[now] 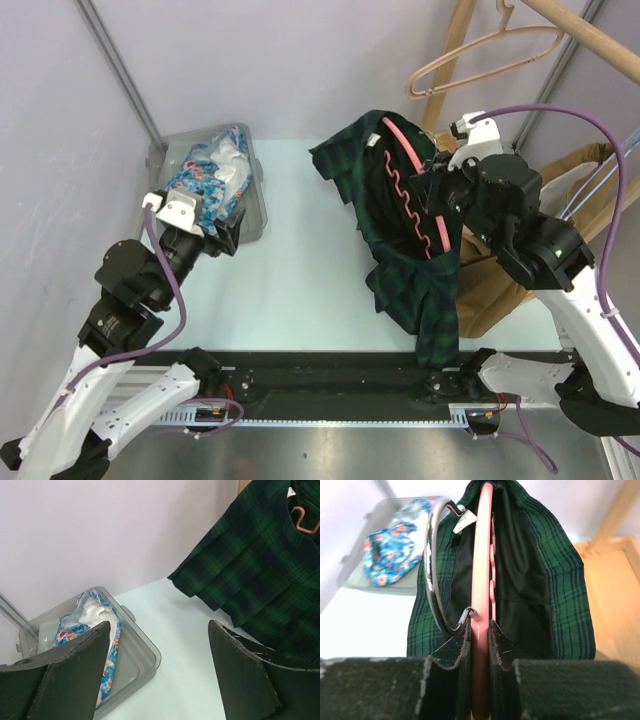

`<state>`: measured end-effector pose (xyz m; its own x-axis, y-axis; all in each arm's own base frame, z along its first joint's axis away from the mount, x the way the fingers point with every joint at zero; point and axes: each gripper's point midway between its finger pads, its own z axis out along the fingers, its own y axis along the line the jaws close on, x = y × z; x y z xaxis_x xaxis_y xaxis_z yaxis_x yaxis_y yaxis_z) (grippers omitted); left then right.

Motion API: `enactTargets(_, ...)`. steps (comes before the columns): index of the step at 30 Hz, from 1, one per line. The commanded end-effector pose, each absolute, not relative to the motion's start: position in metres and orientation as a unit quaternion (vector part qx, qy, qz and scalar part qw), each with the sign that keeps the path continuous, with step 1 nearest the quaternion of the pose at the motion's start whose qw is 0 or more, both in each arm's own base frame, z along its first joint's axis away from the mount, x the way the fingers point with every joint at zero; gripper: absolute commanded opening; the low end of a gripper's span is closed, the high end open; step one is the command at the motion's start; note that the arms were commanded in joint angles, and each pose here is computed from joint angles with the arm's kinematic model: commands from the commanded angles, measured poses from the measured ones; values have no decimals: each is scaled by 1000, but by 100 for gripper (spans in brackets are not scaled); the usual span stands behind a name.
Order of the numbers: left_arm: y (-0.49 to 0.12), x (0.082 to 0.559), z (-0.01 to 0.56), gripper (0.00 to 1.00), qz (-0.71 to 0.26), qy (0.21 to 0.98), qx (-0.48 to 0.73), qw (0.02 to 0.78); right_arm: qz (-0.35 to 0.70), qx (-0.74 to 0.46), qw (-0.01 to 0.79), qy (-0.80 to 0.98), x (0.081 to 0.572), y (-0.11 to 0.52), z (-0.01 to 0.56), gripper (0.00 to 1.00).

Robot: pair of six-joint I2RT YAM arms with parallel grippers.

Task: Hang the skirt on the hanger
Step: Hang the hanger with skirt onto the clothesline

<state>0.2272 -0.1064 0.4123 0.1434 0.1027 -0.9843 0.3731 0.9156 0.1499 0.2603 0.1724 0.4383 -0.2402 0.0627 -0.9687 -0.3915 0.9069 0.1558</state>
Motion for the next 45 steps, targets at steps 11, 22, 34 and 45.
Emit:
enactTargets(11,-108,228,415,83,-109,643,162,740,116,108,648,745,283,105,460,0)
enactTargets(22,-111,227,417,83,-118,642,167,739,39,199,677,708,311,55,478,0)
enactTargets(34,-109,221,423,83,-123,641,171,738,-97,279,713,636,342,3,517,0)
enactTargets(45,-110,218,426,83,-129,641,174,736,-177,322,722,587,352,-36,548,0)
